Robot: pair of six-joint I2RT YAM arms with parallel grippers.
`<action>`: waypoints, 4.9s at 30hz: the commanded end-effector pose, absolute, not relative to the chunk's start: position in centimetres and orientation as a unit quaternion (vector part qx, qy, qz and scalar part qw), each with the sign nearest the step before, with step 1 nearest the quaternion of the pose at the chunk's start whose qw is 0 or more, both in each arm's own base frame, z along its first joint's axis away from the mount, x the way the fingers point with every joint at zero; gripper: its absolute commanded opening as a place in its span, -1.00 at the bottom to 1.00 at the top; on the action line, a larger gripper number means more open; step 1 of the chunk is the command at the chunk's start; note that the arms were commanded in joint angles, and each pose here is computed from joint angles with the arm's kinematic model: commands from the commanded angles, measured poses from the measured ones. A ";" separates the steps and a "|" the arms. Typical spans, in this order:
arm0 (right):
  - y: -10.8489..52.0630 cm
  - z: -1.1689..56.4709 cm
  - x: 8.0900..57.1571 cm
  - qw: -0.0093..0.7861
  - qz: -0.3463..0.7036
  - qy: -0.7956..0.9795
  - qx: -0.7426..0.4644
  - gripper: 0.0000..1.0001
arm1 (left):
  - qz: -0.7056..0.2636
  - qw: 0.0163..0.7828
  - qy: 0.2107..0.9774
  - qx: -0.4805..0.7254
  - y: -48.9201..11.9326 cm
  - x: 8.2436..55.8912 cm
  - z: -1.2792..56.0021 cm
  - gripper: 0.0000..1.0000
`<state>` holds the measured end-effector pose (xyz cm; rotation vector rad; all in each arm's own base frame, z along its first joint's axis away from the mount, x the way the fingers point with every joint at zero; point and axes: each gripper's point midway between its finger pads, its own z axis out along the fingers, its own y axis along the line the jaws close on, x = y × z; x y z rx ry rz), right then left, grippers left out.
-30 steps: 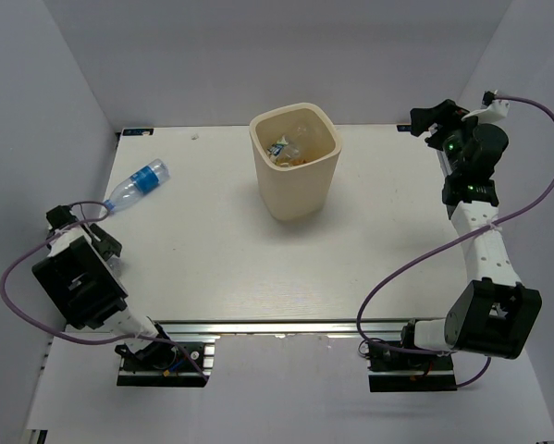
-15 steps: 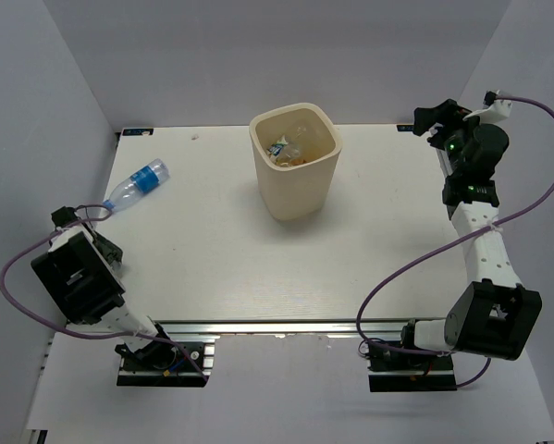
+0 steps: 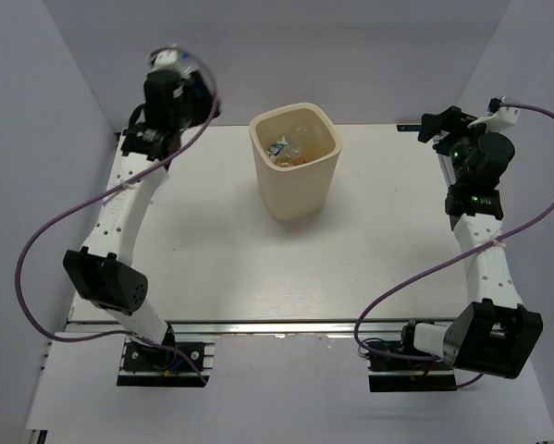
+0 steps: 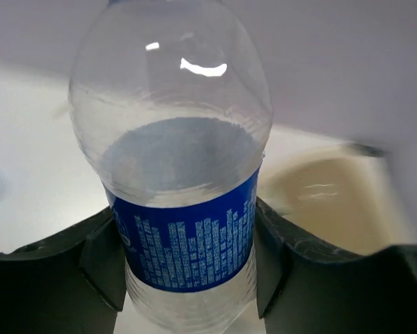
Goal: Put the plastic bottles in the bin
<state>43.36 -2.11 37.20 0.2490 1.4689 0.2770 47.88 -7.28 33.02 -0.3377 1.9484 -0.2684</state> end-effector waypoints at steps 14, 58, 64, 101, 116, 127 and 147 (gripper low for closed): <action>-4.0 39.0 41.2 0.743 0.069 0.657 0.106 0.79 | -0.312 0.622 0.715 0.064 -31.7 49.8 44.4 0.96; -7.7 35.0 44.3 0.683 -0.009 0.715 0.149 0.79 | 0.008 0.365 0.634 -0.682 14.0 48.0 14.3 0.96; -7.5 35.4 46.3 0.678 0.014 0.721 0.143 0.79 | 0.010 0.351 0.622 -0.700 14.6 50.3 10.3 0.96; -6.9 36.3 48.8 0.673 0.042 0.727 0.130 0.79 | -0.049 0.367 0.643 -0.671 17.8 57.3 5.6 -0.16; -3.8 35.4 47.8 0.683 0.081 0.725 0.033 0.79 | -0.255 0.665 0.665 -0.224 -13.3 58.2 41.7 -0.44; -2.1 35.6 46.9 0.685 0.119 0.719 0.008 0.79 | -0.238 0.695 0.673 -0.090 -27.8 52.4 45.4 -0.42; -1.6 35.5 45.8 0.679 0.122 0.724 0.001 0.79 | -0.123 0.664 0.736 0.050 -31.6 47.5 41.4 0.96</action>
